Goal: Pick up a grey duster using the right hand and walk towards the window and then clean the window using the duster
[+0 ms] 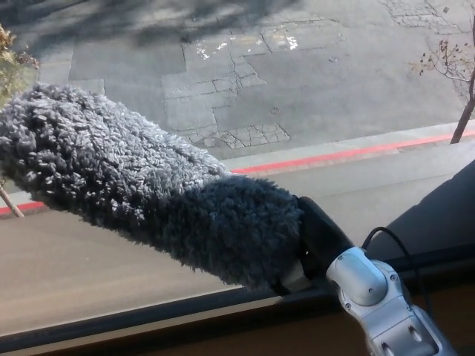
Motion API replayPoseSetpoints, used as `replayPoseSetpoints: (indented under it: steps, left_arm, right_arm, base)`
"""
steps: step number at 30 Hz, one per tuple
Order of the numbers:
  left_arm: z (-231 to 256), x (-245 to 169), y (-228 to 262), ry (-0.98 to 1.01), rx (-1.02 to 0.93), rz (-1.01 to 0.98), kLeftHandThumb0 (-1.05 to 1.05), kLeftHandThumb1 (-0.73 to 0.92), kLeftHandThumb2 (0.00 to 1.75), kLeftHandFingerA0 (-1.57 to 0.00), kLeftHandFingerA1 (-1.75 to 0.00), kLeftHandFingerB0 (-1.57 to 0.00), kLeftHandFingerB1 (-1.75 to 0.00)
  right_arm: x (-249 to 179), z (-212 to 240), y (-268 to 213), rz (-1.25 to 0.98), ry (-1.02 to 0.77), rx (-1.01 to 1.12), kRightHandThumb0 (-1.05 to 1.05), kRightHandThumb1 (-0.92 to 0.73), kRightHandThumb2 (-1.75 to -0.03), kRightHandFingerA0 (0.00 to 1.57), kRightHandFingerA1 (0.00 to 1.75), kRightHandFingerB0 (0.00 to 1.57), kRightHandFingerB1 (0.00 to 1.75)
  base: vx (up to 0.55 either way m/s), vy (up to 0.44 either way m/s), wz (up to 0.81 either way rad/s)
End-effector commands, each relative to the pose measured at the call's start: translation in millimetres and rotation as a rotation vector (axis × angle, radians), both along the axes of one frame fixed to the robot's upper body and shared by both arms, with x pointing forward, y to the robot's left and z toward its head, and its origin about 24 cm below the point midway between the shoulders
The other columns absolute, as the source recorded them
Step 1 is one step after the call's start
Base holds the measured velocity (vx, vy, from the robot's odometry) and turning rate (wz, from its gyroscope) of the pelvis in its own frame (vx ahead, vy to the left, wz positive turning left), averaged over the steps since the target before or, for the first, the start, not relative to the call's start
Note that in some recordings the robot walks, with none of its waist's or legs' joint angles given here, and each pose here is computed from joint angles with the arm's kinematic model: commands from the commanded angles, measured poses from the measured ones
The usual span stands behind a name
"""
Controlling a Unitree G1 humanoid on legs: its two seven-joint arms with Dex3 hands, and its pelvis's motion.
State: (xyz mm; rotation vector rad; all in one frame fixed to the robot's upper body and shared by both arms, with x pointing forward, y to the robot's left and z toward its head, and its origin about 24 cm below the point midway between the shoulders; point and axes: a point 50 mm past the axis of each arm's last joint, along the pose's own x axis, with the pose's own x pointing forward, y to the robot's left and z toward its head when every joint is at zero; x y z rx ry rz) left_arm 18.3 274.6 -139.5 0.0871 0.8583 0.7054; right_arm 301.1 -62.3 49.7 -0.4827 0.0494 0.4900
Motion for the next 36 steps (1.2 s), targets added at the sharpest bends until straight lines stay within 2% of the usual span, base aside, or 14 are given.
replayPoseSetpoints:
  steps: [1, 6, 7, 8, 9, 14, 15, 18, 19, 21, 28, 32, 33, 36]
  left_arm:
    - [4, -1, 5, -0.024, 0.032, -0.009, -0.07, 0.59, 0.94, -1.05, -1.21, -0.91, -1.05]
    - [4, -2, 6, -0.014, 0.035, -0.011, -0.07, 0.59, 0.94, -1.05, -1.21, -0.91, -1.05]
    - [2, -6, 3, -0.010, 0.020, 0.004, -0.06, 0.59, 0.98, -1.03, -1.25, -0.90, -1.05]
    - [2, -6, 3, -0.010, 0.018, 0.005, -0.06, 0.59, 0.98, -1.03, -1.25, -0.90, -1.05]
    - [2, -6, 1, -0.007, 0.019, 0.003, -0.04, 0.59, 1.00, -1.01, -1.28, -0.88, -1.06]
    - [1, -7, 0, 0.003, 0.027, -0.004, -0.03, 0.60, 0.97, -1.01, -1.25, -0.88, -1.03]
    - [1, -14, 1, 0.017, 0.023, -0.002, -0.04, 0.58, 1.00, -1.06, -1.22, -0.94, -1.03]
    - [1, -15, 2, 0.018, 0.023, -0.001, -0.04, 0.58, 1.00, -1.06, -1.22, -0.94, -1.03]
    - [1, -18, 3, 0.033, 0.017, 0.005, -0.08, 0.61, 0.93, -1.03, -1.16, -0.91, -0.97]
    - [1, -20, 3, 0.039, 0.014, 0.008, -0.08, 0.61, 0.93, -1.03, -1.16, -0.91, -0.97]
    - [2, -26, 1, 0.036, 0.025, -0.001, -0.06, 0.59, 0.96, -1.04, -1.20, -0.92, -1.01]
    - [2, -26, 1, 0.042, 0.027, -0.003, -0.06, 0.59, 0.96, -1.04, -1.20, -0.92, -1.01]
    - [1, -27, -2, 0.048, 0.022, 0.003, -0.05, 0.60, 0.98, -1.00, -1.23, -0.90, -1.05]
    - [1, -28, -3, 0.050, 0.020, 0.005, -0.05, 0.60, 0.98, -1.00, -1.23, -0.90, -1.05]
  right_arm:
    - [11, -2, -5, -0.112, 0.196, 0.164, -0.41, -0.40, -1.57, 1.32, 1.72, 0.99, 1.50]
    - [12, -3, -6, -0.153, 0.258, 0.205, -0.41, -0.40, -1.57, 1.32, 1.72, 0.99, 1.50]
    - [22, -2, -13, -0.245, 0.302, 0.321, -0.16, -0.75, -1.42, 1.33, 1.40, 1.31, 1.39]
    - [23, -2, -14, -0.256, 0.310, 0.335, -0.16, -0.75, -1.42, 1.33, 1.40, 1.31, 1.39]
    - [26, -1, -16, -0.263, 0.307, 0.346, -0.30, -0.40, -1.63, 1.20, 1.75, 0.97, 1.75]
    - [36, 3, -22, -0.305, 0.315, 0.383, -0.31, -0.44, -1.56, 1.19, 1.75, 0.96, 1.75]
    - [51, 16, -31, -0.353, 0.326, 0.426, -0.31, -0.50, -1.42, 1.16, 1.75, 0.90, 1.75]
    - [54, 17, -33, -0.360, 0.333, 0.434, -0.31, -0.50, -1.42, 1.16, 1.75, 0.90, 1.75]
    - [60, 19, -39, -0.367, 0.325, 0.395, -0.34, -0.51, -1.32, 1.14, 1.75, 0.84, 1.75]
    - [63, 20, -42, -0.370, 0.323, 0.380, -0.34, -0.51, -1.32, 1.14, 1.75, 0.84, 1.75]
    - [69, 24, -58, -0.379, 0.315, 0.397, -0.33, -0.33, -1.53, 1.11, 1.75, 0.83, 1.75]
    - [71, 27, -60, -0.396, 0.314, 0.387, -0.33, -0.33, -1.53, 1.11, 1.75, 0.83, 1.75]
    - [70, 33, -69, -0.437, 0.290, 0.415, -0.25, -0.47, -1.31, 1.07, 1.75, 0.78, 1.71]
    - [70, 36, -73, -0.455, 0.281, 0.428, -0.25, -0.47, -1.31, 1.07, 1.75, 0.78, 1.71]
  base:
    - [0.00, 0.000, 0.00]
    - [0.00, 0.000, 0.00]
    - [0.00, 0.000, 0.00]
    - [0.00, 0.000, 0.00]
    - [0.00, 0.000, 0.00]
    - [0.00, 0.000, 0.00]
    - [0.00, 0.000, 0.00]
    - [0.00, 0.000, 0.00]
    - [0.00, 0.000, 0.00]
    - [0.00, 0.000, 0.00]
    - [0.00, 0.001, -0.01]
    - [0.00, 0.000, 0.00]
    - [0.00, 0.000, 0.00]
    - [0.00, 0.000, 0.00]
